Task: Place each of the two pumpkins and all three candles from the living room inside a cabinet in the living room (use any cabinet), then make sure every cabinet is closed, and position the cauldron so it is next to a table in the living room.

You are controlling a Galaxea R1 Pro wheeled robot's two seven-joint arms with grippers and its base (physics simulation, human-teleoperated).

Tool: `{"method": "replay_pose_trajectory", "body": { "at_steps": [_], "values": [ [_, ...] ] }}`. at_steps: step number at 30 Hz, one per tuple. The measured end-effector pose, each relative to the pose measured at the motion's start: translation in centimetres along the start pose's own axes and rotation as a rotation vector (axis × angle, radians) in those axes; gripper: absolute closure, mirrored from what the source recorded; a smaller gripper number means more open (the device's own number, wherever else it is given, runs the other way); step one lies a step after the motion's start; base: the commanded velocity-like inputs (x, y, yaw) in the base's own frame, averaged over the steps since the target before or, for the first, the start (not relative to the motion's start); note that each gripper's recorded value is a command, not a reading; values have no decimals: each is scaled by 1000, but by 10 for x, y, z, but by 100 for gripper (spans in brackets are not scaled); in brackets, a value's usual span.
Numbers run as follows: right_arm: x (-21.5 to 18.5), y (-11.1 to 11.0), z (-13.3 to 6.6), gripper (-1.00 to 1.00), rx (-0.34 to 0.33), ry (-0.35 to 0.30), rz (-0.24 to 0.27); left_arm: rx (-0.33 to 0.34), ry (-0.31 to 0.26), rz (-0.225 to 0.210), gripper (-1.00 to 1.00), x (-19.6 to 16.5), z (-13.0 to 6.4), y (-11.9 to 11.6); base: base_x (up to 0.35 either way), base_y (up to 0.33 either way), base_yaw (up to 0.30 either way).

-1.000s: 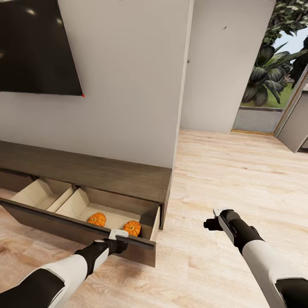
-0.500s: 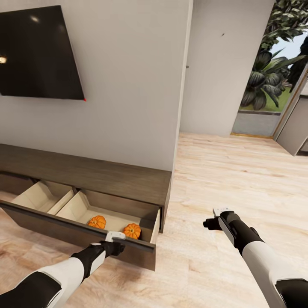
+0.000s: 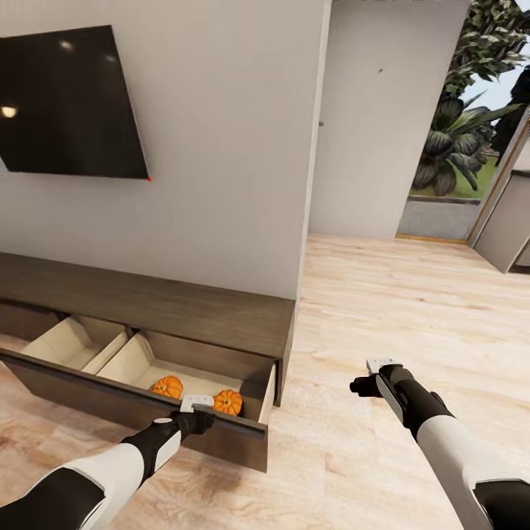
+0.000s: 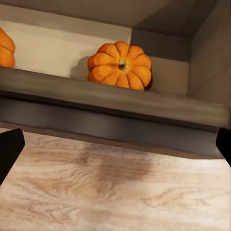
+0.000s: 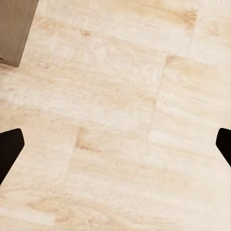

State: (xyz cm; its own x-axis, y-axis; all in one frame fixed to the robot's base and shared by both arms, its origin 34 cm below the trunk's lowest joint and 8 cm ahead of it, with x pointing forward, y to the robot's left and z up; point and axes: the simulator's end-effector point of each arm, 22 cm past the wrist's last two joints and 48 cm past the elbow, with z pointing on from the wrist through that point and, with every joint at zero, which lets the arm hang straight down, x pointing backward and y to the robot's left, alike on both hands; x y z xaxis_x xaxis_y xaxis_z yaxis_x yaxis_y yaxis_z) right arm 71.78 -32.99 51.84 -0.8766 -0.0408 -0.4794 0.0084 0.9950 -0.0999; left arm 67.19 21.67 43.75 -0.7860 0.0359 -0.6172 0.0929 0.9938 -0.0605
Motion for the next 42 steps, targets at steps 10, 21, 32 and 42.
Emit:
{"method": "replay_pose_trajectory", "body": {
  "at_steps": [10,21,32,42],
  "values": [
    [-7,-1,-7,-100,0,-16,2,0,-20,-11,-100,-9,-5,-1,0,0,0],
    [-15,-2,-16,-100,1,-42,3,-2,-74,-32,-100,-25,-11,-1,0,0,0],
    [-14,0,-7,-100,0,-95,4,-10,-165,-53,-100,-16,-5,2,0,0,0],
    [-8,8,4,-100,-30,-154,1,-15,-195,-107,-100,-10,3,5,0,0,0]
  ]
}}
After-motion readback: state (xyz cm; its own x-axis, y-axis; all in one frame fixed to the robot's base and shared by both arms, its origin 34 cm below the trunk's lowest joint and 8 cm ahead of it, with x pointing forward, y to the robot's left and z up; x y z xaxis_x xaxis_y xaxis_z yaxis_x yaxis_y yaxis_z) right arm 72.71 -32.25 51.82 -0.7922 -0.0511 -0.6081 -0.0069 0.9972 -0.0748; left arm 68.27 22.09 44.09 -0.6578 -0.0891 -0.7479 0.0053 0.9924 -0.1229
